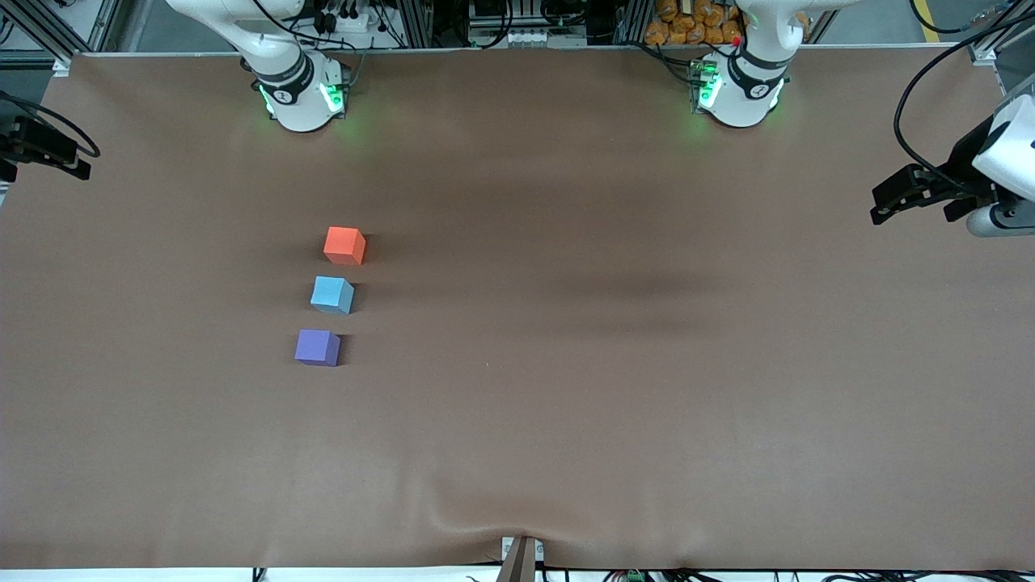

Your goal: Place blue block between orange and purple blocks

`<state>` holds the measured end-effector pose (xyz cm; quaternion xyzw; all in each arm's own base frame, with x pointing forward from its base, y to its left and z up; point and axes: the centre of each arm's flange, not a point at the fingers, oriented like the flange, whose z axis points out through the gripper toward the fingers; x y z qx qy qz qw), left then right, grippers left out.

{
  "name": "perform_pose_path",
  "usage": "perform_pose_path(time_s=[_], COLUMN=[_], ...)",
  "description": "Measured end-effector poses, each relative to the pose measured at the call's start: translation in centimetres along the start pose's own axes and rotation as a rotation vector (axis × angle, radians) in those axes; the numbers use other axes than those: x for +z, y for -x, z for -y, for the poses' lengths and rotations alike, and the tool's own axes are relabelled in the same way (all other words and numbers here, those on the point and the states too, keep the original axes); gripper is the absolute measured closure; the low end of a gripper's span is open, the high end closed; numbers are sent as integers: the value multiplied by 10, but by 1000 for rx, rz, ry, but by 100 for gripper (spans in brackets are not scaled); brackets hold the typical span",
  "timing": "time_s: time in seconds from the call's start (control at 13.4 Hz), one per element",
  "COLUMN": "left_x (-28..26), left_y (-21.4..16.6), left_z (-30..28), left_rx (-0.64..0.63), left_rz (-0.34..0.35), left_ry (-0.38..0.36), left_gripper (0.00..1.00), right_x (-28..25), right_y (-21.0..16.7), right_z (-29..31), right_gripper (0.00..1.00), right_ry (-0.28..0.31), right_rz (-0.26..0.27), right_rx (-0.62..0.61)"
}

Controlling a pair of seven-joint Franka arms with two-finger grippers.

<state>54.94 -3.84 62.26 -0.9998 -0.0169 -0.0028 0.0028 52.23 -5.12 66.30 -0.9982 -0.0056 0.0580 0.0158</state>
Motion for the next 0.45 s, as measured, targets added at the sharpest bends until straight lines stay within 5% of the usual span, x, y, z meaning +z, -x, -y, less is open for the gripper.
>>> perform_pose_path(time_s=[0.45], left_x=[-16], left_y=[1], left_z=[-1], left_rx=[2], left_rz=[-21], left_ry=[2], left_gripper=[0], right_x=[0], right_y=[0], right_z=[0], right_gripper=[0], right_ry=[1], right_rz=[1], right_rx=[0])
